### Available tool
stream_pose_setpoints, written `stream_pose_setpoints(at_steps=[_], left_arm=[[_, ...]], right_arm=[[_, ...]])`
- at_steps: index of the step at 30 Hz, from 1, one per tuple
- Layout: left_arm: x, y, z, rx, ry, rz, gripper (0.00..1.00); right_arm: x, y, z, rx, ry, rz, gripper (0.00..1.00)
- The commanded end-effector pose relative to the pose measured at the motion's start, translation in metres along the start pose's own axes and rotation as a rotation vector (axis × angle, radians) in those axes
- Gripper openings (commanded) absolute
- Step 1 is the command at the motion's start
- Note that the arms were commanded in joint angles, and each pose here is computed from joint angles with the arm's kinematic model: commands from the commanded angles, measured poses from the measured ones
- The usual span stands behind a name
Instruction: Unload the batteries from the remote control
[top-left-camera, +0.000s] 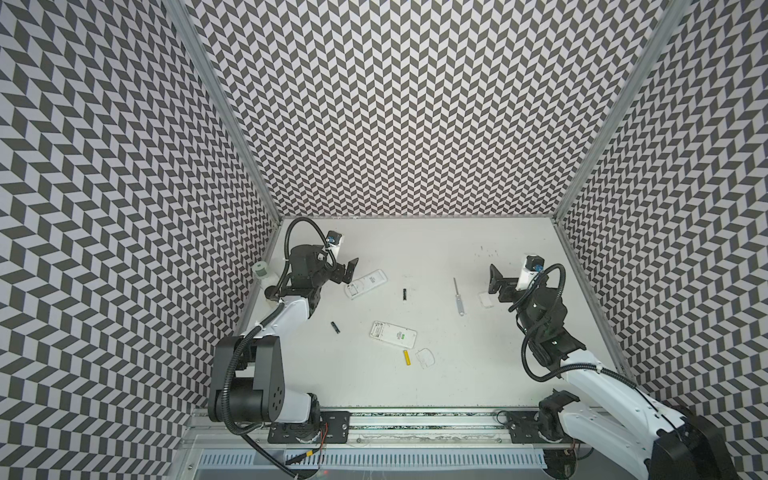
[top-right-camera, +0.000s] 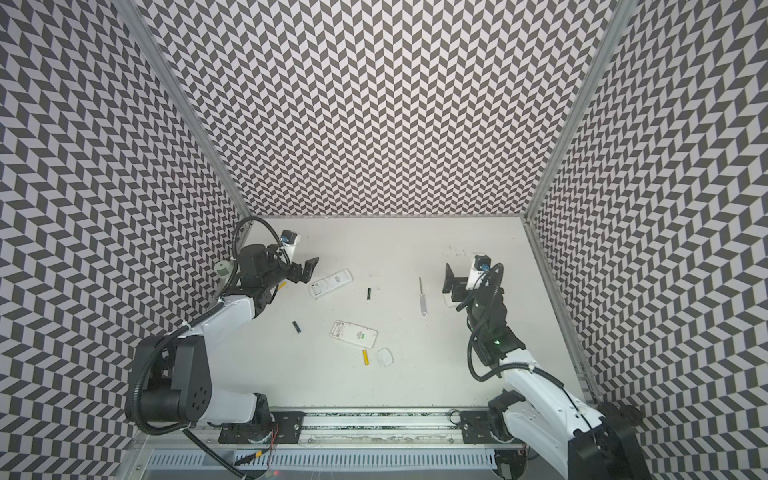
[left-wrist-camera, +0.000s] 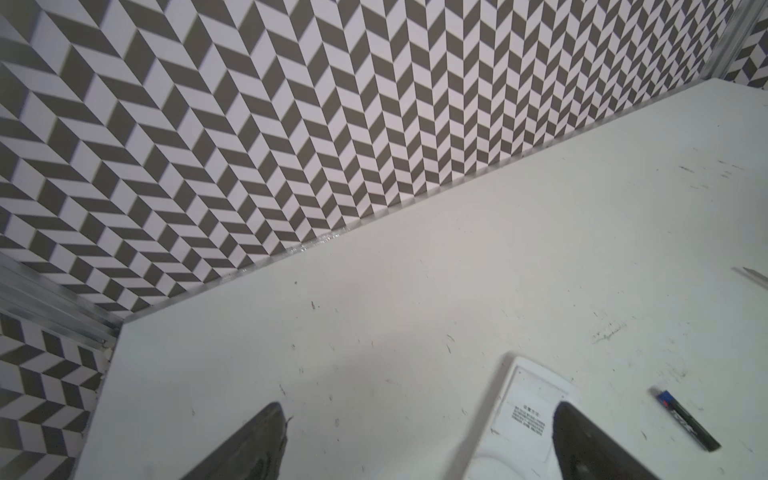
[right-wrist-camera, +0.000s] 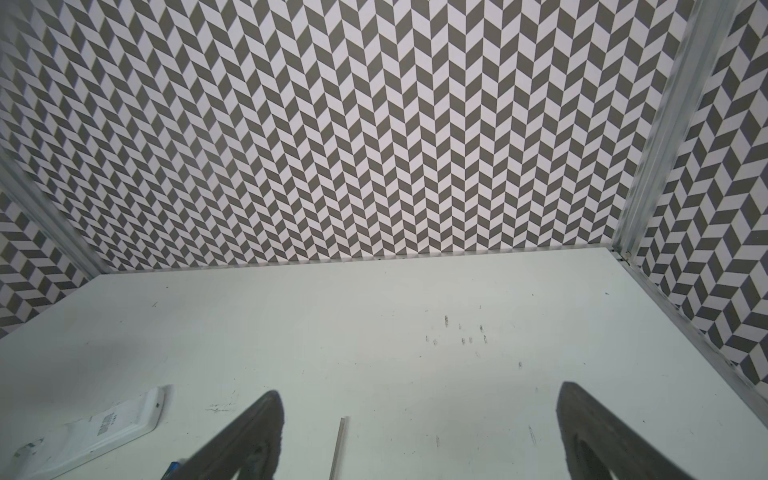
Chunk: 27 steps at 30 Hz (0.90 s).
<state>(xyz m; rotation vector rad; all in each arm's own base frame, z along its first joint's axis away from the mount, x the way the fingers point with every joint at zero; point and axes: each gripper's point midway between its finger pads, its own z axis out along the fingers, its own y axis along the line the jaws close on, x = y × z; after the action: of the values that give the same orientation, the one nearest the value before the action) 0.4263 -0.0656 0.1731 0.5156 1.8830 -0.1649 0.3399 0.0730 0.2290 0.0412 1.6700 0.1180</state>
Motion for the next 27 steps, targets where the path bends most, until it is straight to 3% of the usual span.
stream_pose_setpoints(at_steps=[1, 8, 11, 27], left_arm=[[0.008, -0.008, 0.0, 0.022, -0.052, -0.018, 1.0], [0.038, -0.015, -0.006, -0.041, -0.093, 0.006, 1.0], [0.041, -0.016, -0.012, -0.082, -0.141, 0.025, 1.0], [0.042, 0.003, -0.01, -0.252, -0.125, -0.027, 1.0]], right_arm=[[-0.004, -0.007, -0.002, 0.027, -0.041, 0.025, 0.99], [0.005, -0.011, 0.0, 0.041, -0.026, 0.022, 0.99], [0.007, -0.012, 0.003, 0.051, -0.003, 0.007, 0.99], [0.008, -0.02, -0.004, 0.075, -0.036, -0.005, 1.0]])
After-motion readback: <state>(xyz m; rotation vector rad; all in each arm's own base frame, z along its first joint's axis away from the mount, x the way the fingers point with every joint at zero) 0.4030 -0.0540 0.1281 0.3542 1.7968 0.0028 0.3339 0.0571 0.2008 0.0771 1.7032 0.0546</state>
